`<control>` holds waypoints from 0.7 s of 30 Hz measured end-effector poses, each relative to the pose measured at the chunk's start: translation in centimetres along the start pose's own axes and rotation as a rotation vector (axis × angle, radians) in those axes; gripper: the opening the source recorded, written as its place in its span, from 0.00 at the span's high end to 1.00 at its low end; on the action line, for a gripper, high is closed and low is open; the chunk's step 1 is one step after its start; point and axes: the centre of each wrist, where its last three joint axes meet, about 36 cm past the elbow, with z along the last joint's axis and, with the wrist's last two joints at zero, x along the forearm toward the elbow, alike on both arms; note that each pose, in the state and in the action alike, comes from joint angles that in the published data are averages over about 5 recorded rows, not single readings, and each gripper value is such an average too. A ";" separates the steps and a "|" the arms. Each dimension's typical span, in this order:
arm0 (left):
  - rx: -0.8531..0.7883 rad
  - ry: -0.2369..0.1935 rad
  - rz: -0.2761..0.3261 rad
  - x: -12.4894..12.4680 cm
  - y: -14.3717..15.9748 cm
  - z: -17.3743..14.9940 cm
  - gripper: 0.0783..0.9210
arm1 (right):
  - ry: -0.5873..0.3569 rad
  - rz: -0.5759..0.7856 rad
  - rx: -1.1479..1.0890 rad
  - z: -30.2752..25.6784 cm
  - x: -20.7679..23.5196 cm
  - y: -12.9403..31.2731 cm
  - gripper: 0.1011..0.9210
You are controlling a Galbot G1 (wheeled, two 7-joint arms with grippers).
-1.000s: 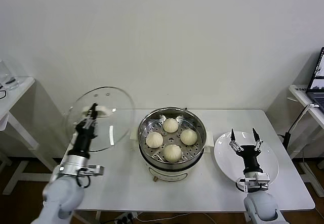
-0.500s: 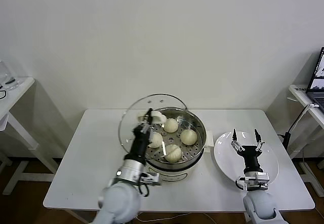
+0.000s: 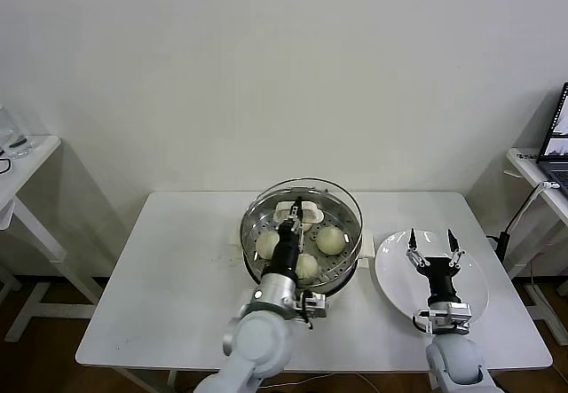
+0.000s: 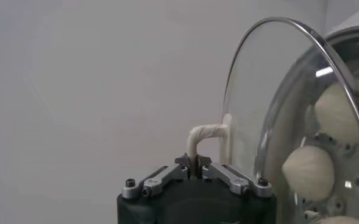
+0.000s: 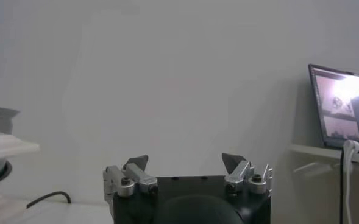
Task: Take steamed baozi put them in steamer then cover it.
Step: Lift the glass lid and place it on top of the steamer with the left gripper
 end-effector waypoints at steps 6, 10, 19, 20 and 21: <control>-0.031 0.009 0.022 -1.2 -1.1 -1.0 0.88 | 0.002 0.001 0.003 0.1 0.0 -0.1 0.12; -0.063 0.017 0.042 -1.6 -1.8 -1.1 0.88 | 0.000 0.000 0.002 0.1 -0.1 -0.1 0.12; -0.116 0.035 0.057 -1.8 -2.4 -0.7 0.88 | 0.001 -0.008 0.003 0.2 -0.1 0.0 0.12; -0.119 0.036 0.057 -1.8 -2.4 -0.7 0.88 | 0.000 -0.009 0.003 0.2 -0.1 0.1 0.12; -0.122 0.037 0.057 -1.8 -2.4 -0.7 0.88 | 0.000 -0.009 0.003 0.2 -0.1 0.1 0.12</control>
